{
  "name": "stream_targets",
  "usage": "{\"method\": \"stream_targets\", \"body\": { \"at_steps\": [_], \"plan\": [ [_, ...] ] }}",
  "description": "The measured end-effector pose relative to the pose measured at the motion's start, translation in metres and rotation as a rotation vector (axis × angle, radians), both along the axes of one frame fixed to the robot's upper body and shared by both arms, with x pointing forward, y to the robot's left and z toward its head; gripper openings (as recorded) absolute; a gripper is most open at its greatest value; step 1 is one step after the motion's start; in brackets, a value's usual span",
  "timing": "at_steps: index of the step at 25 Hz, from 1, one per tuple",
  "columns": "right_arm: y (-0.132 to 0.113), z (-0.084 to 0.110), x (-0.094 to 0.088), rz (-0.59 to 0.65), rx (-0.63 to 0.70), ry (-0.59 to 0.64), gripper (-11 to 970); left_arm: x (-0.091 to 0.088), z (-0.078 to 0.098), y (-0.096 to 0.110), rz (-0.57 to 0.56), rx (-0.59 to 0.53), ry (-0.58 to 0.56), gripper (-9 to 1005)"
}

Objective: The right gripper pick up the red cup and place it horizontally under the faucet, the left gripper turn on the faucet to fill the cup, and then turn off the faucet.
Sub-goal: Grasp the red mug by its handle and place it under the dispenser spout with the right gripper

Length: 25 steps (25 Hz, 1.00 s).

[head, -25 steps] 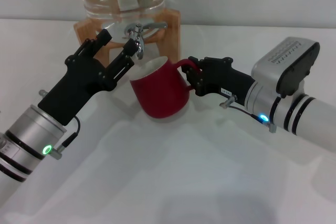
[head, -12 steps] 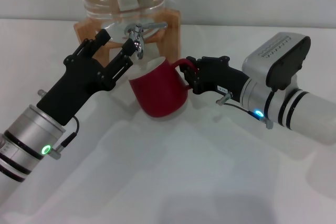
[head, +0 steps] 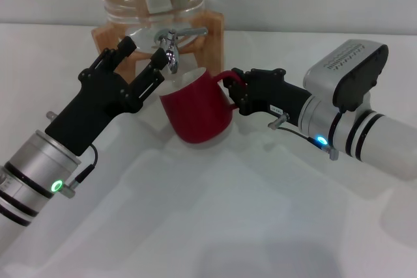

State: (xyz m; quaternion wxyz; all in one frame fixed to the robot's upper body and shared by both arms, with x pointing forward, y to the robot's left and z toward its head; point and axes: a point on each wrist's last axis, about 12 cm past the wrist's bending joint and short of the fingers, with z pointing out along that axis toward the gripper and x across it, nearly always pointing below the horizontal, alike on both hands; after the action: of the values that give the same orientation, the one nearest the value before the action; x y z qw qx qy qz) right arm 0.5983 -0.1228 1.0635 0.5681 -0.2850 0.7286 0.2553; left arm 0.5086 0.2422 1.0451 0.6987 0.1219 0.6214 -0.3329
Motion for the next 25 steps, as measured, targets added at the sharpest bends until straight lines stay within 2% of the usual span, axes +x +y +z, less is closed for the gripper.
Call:
{"method": "stream_targets", "body": {
  "at_steps": [5,25],
  "plan": [
    [0.0047,0.0001,-0.0005,0.026,-0.022,-0.005,162,0.0002,0.0002,-0.0001,0.002,-0.002,-0.001,757],
    [-0.0015,-0.0046,-0.0024,0.003,-0.016,0.016,154,0.0003,0.0005,-0.0005,0.002,-0.003,-0.002,757]
  ]
}}
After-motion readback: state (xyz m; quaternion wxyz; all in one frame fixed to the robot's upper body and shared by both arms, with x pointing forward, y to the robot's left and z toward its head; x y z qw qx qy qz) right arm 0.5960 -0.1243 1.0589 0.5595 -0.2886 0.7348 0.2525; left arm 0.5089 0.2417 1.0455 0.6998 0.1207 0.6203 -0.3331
